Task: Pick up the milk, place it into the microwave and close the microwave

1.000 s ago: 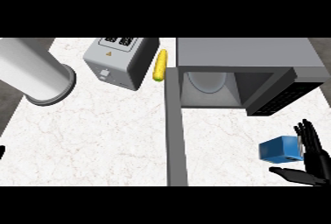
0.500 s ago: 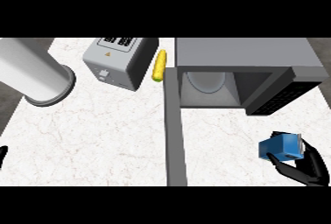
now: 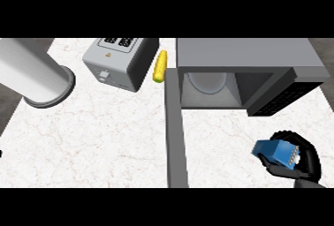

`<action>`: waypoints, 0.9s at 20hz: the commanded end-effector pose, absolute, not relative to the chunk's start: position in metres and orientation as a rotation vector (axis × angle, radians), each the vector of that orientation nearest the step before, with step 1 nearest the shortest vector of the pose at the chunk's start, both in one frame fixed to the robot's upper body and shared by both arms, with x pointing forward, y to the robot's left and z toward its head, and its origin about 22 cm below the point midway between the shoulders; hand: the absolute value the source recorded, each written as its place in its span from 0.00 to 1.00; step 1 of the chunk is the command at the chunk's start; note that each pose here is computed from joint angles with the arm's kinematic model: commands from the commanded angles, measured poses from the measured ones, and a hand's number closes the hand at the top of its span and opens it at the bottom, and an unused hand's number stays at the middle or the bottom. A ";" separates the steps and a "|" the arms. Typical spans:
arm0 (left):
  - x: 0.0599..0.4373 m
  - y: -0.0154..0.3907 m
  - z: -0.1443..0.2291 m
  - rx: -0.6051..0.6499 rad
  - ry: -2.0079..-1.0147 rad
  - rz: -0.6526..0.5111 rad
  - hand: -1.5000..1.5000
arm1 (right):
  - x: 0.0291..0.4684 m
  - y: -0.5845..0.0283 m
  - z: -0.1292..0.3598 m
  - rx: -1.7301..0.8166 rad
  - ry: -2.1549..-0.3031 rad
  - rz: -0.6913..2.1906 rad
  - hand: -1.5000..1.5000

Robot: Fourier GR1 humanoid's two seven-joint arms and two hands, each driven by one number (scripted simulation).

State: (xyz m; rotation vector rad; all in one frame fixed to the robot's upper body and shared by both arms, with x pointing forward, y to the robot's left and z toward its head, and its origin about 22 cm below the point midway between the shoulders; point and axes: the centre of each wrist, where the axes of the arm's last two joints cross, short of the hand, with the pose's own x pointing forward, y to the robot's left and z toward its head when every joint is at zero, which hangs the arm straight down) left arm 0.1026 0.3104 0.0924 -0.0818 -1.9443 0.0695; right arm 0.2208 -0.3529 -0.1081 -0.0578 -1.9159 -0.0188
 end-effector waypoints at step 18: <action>0.106 0.324 0.094 -0.090 -1.946 0.109 0.00 | 0.248 -0.240 -0.026 0.081 -2.044 0.059 1.00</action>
